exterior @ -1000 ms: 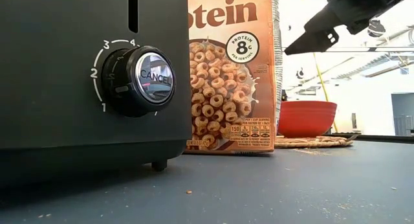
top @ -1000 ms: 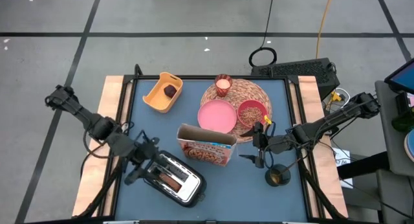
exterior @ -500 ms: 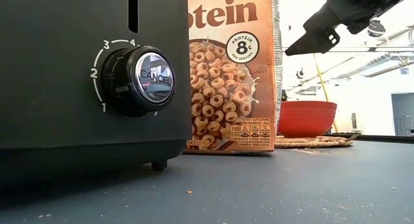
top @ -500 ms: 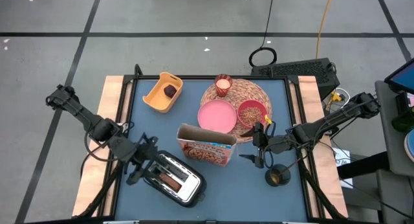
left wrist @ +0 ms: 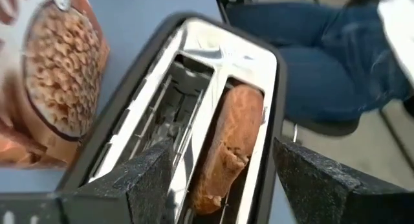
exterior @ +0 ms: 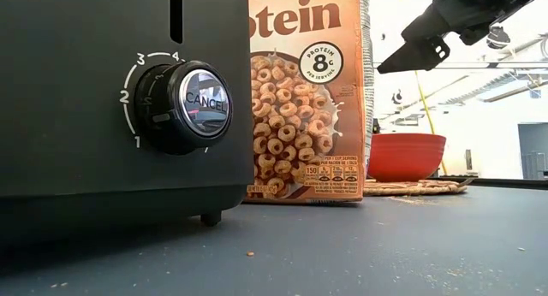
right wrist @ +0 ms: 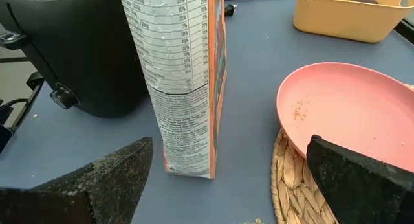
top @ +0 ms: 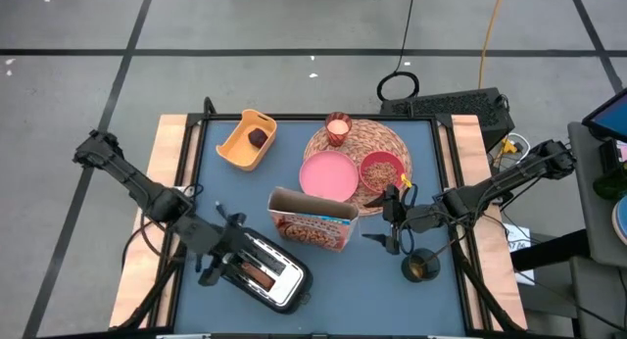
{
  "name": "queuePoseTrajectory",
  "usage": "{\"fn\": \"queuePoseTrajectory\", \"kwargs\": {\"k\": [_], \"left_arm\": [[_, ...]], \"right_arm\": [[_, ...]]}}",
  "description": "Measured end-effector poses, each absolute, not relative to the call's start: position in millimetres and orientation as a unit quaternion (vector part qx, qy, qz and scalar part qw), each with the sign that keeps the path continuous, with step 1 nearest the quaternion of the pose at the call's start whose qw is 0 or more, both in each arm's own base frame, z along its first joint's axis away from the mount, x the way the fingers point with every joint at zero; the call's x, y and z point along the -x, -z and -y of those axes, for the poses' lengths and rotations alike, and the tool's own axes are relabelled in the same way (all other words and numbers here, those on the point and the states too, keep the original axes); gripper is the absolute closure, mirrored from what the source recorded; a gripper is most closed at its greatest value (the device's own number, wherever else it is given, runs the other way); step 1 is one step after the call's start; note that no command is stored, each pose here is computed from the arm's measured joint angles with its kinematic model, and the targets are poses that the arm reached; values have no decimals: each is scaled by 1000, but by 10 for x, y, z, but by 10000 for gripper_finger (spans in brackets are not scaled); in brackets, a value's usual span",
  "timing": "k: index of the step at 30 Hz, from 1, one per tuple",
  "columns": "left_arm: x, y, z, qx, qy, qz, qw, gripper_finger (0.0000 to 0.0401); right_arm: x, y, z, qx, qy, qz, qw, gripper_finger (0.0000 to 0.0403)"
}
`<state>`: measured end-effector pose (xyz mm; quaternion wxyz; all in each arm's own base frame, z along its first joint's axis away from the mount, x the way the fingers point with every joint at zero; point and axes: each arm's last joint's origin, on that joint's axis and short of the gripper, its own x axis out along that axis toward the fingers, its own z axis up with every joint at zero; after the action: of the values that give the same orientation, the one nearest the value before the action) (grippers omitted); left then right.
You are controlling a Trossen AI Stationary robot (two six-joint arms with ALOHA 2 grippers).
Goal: Arrange a breakfast setting
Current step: Put the bagel on the pink plate
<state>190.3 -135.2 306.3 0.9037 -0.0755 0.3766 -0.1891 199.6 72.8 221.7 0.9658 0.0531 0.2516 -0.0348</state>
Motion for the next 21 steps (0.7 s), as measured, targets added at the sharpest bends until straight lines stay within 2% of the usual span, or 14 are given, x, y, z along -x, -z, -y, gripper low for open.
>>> {"fn": "queuePoseTrajectory", "kwargs": {"k": [15,21], "left_arm": [[-2019,-2847,1544,2,193,-399,896,135],[-2012,-2822,1541,-11,184,-403,896,175]], "right_arm": [[-1996,-2216,-728,-51,34,-252,966,7],[-1996,-2216,-728,-51,34,-252,966,7]]}}
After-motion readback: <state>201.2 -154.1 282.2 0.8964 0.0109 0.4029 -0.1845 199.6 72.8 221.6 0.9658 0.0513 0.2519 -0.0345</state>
